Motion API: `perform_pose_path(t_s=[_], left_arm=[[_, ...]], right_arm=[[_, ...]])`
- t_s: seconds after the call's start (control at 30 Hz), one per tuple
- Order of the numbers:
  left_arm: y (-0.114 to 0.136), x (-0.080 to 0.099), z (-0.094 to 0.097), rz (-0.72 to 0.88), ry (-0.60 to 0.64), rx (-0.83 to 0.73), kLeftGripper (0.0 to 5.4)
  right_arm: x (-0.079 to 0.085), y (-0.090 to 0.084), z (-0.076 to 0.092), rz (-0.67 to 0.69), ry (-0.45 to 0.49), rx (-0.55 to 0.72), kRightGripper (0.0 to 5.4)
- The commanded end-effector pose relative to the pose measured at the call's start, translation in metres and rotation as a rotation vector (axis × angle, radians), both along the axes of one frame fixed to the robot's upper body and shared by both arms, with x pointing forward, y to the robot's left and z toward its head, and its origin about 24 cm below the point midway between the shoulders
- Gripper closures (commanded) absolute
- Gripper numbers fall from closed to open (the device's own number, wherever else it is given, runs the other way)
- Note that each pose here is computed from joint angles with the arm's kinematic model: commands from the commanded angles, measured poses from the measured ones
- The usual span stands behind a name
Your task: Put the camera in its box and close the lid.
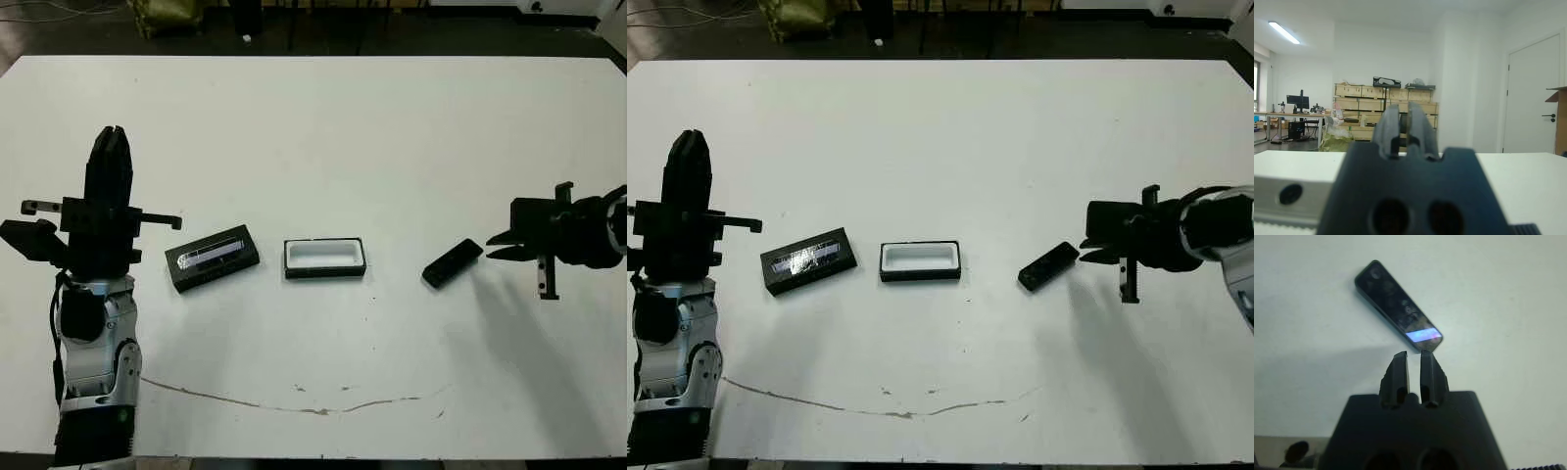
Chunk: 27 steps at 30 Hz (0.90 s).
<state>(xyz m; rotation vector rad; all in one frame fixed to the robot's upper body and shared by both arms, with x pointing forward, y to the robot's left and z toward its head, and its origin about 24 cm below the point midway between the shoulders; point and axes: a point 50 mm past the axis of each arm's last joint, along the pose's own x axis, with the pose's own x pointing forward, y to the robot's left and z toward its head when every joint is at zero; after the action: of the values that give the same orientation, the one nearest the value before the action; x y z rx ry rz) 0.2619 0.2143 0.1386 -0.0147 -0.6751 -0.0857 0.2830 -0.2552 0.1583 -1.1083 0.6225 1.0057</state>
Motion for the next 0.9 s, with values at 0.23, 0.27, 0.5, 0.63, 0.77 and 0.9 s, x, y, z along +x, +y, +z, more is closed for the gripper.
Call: perform_pose_path(t_s=[0.23, 0.27, 0.5, 0.63, 0.77, 0.9], left_arm=[[0.003, -0.002, -0.005, 0.016, 0.025, 0.016, 5.38], [0.003, -0.002, -0.005, 0.014, 0.026, 0.013, 5.38], [0.002, -0.001, -0.006, 0.009, 0.028, 0.007, 5.38], [0.003, -0.002, -0.007, 0.022, 0.026, 0.024, 5.38], [0.004, -0.002, -0.007, 0.016, 0.030, 0.020, 5.38], [0.003, -0.002, -0.007, 0.011, 0.038, 0.008, 5.38]], right_arm=[[-0.010, 0.000, -0.014, 0.019, 0.064, -0.031, 5.40], [-0.011, 0.000, -0.014, 0.016, 0.066, -0.029, 5.40], [-0.011, 0.001, -0.019, 0.014, 0.070, -0.030, 5.40], [-0.007, 0.000, -0.025, 0.007, 0.088, -0.023, 5.40], [-0.002, -0.002, -0.031, -0.022, 0.100, -0.017, 5.40], [0.005, -0.005, -0.035, -0.055, 0.117, -0.030, 5.40]])
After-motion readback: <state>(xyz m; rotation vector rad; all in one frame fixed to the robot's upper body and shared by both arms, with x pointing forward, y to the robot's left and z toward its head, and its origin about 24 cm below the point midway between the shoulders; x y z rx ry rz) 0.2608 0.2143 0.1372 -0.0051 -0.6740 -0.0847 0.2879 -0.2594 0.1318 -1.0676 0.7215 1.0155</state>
